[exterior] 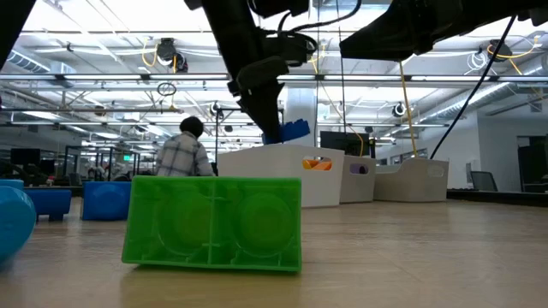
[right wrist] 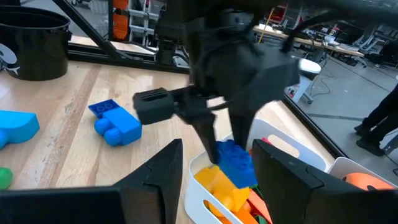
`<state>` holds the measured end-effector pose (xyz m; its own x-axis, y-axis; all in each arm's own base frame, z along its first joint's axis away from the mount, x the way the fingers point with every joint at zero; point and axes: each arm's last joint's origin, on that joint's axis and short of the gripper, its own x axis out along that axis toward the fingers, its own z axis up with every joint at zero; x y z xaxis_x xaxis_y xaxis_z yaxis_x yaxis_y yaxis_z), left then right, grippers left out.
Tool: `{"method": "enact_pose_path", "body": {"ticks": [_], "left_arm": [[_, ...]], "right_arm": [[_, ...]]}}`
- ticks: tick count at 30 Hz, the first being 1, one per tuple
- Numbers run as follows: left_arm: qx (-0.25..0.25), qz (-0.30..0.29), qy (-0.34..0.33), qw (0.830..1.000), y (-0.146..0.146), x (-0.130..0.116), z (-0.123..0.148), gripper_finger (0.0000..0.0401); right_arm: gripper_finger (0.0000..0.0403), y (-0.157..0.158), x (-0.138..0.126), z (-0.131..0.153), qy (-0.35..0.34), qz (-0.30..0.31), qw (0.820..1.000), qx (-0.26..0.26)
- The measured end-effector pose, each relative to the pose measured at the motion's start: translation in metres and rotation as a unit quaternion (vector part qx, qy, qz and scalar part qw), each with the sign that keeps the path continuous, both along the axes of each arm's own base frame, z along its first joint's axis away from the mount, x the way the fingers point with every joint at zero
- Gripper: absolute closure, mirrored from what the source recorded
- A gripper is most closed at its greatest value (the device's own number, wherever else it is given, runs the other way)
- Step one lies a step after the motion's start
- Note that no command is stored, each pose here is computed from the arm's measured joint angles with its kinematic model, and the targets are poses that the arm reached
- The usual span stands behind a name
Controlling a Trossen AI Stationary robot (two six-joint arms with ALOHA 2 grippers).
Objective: Pick & Place Toys
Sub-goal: Put the blue game piece into the white bin, then put the green game piece into the white bin
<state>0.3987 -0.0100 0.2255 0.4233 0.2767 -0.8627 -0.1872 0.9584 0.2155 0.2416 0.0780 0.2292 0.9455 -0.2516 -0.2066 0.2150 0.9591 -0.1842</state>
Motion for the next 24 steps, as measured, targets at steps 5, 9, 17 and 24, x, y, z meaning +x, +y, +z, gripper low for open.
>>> {"method": "enact_pose_path", "body": {"ticks": [5, 9, 17, 24], "left_arm": [[-0.046, 0.04, -0.017, 0.998, 0.015, 0.001, 0.001, 0.0202], [-0.048, 0.043, -0.022, 0.998, 0.02, 0.001, 0.003, 0.013], [-0.07, 0.047, 0.011, 0.996, 0.013, -0.012, 0.01, 0.0049], [-0.077, 0.005, -0.009, 0.997, -0.039, -0.035, 0.043, 0.0031]], "right_arm": [[0.0238, 0.0, 0.0, 0.0, 0.0, 0.0, 1.0, 0.0], [0.0238, 0.0, 0.0, 0.0, 0.0, 0.0, 1.0, 0.0], [0.0238, 0.0, 0.0, 0.0, 0.001, 0.0, 1.0, -0.001], [0.0238, 0.0, 0.0, -0.001, 0.005, 0.0, 1.0, -0.002]]}}
